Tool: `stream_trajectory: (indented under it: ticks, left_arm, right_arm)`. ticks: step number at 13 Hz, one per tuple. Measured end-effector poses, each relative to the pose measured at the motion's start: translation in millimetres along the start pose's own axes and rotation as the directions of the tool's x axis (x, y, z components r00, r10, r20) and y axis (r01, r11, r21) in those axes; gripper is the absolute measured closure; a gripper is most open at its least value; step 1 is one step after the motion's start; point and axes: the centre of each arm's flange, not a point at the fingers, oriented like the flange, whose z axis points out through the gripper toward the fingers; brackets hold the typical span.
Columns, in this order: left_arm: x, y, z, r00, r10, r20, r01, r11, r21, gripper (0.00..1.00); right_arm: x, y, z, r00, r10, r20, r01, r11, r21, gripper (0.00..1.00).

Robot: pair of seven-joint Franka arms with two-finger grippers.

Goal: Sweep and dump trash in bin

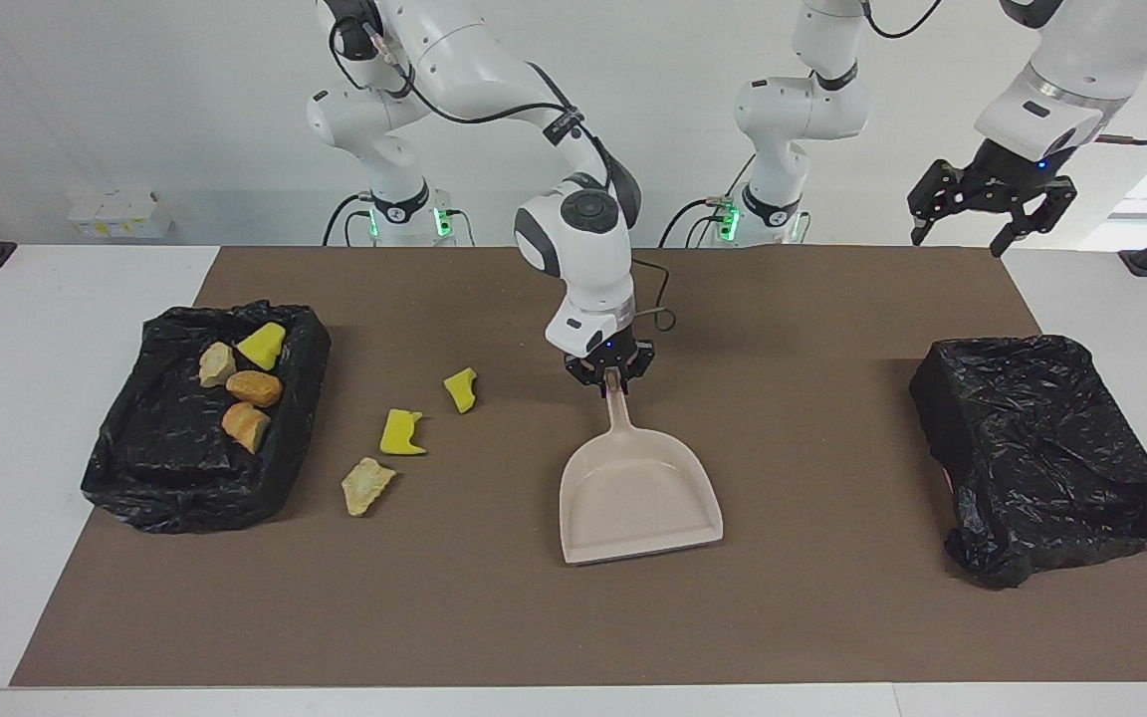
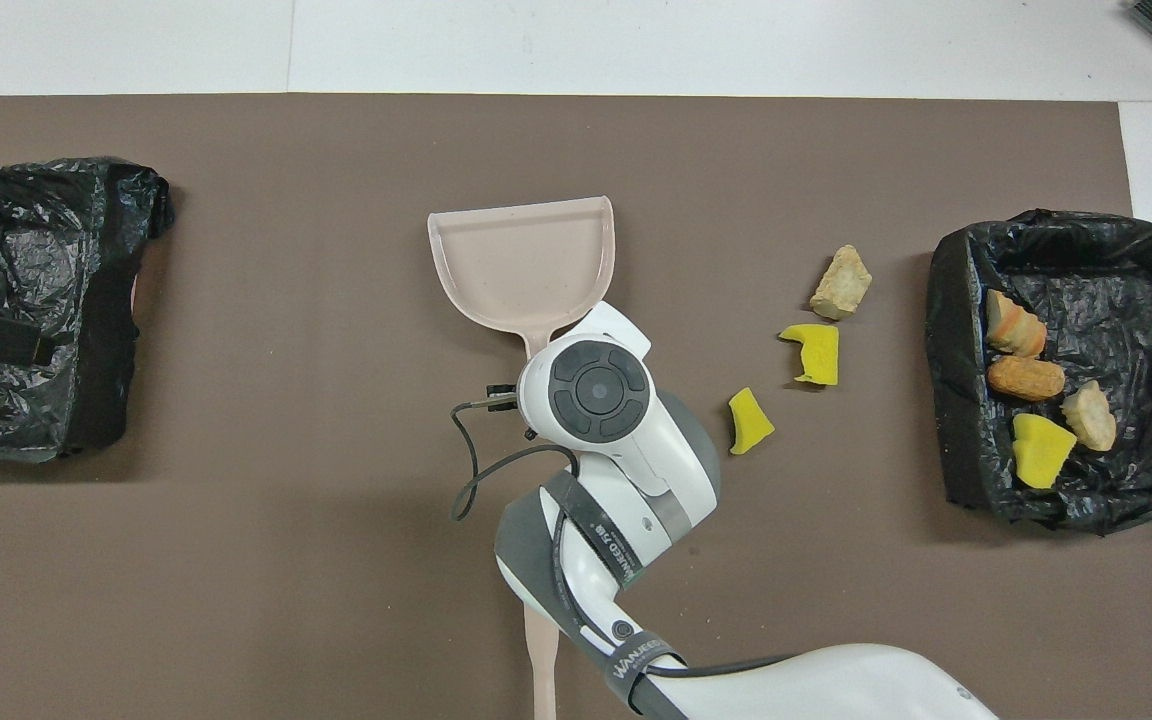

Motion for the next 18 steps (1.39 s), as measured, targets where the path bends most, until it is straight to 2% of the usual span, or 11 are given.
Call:
stream_trajectory:
  ticks: [2,3,8,11,14,18]
  left_arm:
    - [7,8,10,1.0,0.02,0.021,-0.02,1.0,0.023,0.0]
    - [10,7,15,0.999,0.02,0.029,-0.021,0.999,0.027,0.0]
    - [13,1,17,1.0,0.01,0.017,-0.01,0.999,0.032,0.0]
    - [12,1,15,1.0,0.016,0.014,-0.017,0.999,0.033,0.0]
    - [12,1,15,1.0,0.016,0.014,-0.016,0.999,0.033,0.0]
    - [14,9,15,1.0,0.025,0.01,-0.025,0.999,0.034,0.0]
  right_arm:
    - [0,0,0,1.0,0.025,0.001,-0.025,1.0,-0.001,0.69]
    - [0,3,2,0.999,0.031,0.008,-0.031,0.999,-0.006,0.62]
    - [-6,12,11,0.997,0.029,0.073,-0.025,0.999,-0.048,0.01]
    - [-6,14,4,0.997,0.031,0.077,-0.027,0.998,-0.052,0.0]
    - [-16,14,-11,0.991,0.039,0.131,-0.03,0.997,-0.067,0.0]
    - [-68,-6,-22,0.98,0.031,0.195,-0.023,0.999,-0.042,0.0]
